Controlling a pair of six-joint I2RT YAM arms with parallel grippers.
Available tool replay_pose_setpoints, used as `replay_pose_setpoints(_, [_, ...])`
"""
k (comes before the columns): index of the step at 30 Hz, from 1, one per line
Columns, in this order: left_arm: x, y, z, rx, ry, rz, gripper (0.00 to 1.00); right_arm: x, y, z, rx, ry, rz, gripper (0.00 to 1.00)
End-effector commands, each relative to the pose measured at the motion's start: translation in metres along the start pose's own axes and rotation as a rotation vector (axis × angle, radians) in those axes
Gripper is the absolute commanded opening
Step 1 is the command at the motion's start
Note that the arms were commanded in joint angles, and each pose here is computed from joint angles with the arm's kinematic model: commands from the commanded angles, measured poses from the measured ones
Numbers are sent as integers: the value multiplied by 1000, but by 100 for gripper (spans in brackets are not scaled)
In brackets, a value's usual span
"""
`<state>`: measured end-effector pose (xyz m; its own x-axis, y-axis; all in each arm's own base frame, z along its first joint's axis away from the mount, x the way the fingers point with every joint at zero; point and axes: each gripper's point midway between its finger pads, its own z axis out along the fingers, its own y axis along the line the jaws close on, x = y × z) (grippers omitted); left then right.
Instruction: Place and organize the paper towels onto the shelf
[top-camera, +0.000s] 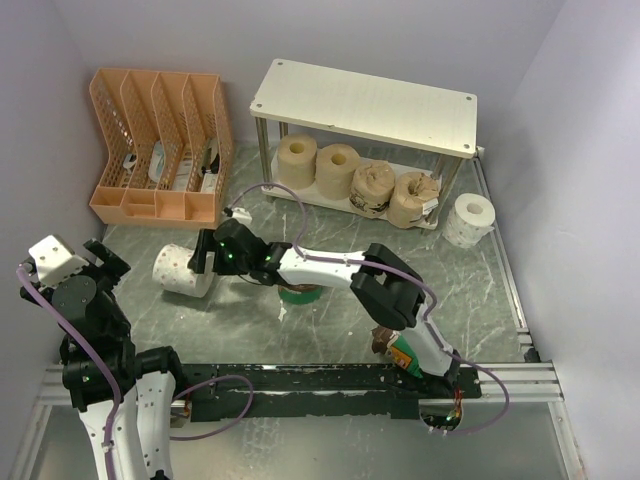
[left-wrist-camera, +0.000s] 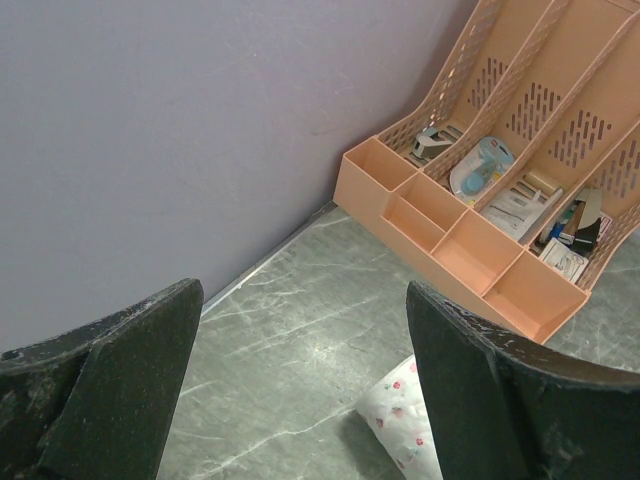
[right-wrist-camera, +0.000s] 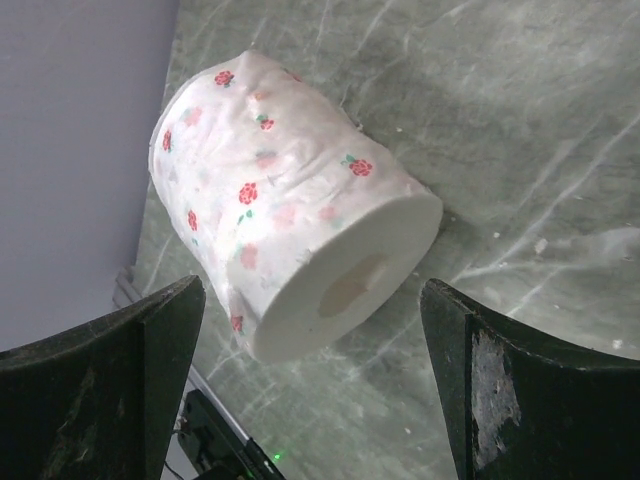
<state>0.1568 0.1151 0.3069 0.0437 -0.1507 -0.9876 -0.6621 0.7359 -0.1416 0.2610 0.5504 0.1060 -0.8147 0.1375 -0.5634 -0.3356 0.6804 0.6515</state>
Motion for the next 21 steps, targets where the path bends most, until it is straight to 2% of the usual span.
replay_pose_setpoints(1, [-4,1,-1,-3,-22,1,94,-2,21,9,-64,8,58,89])
replay_pose_setpoints(5, [-4,1,0,-1,-22,4,94,1,23,16,-75,14,78,87])
replay_pose_setpoints(7, [-3,1,0,1,-22,3,94,4,24,18,-81,21,92,81])
replay_pose_setpoints(9, [-3,0,0,3,-23,2,94,7,23,21,-89,30,105,70])
replay_pose_setpoints(12, [-3,0,0,6,-22,4,94,13,18,27,-81,47,127,45])
replay_pose_setpoints(15, [-2,-1,1,7,-21,6,94,19,16,30,-89,72,141,28])
replay_pose_setpoints(18, [-2,0,1,3,-21,7,94,20,15,27,-83,82,123,4])
replay_pose_setpoints(19, [-2,-1,1,5,-21,6,94,19,15,25,-81,80,113,0])
replay_pose_setpoints(21, [-2,-1,1,5,-21,6,94,10,19,17,-88,63,81,0])
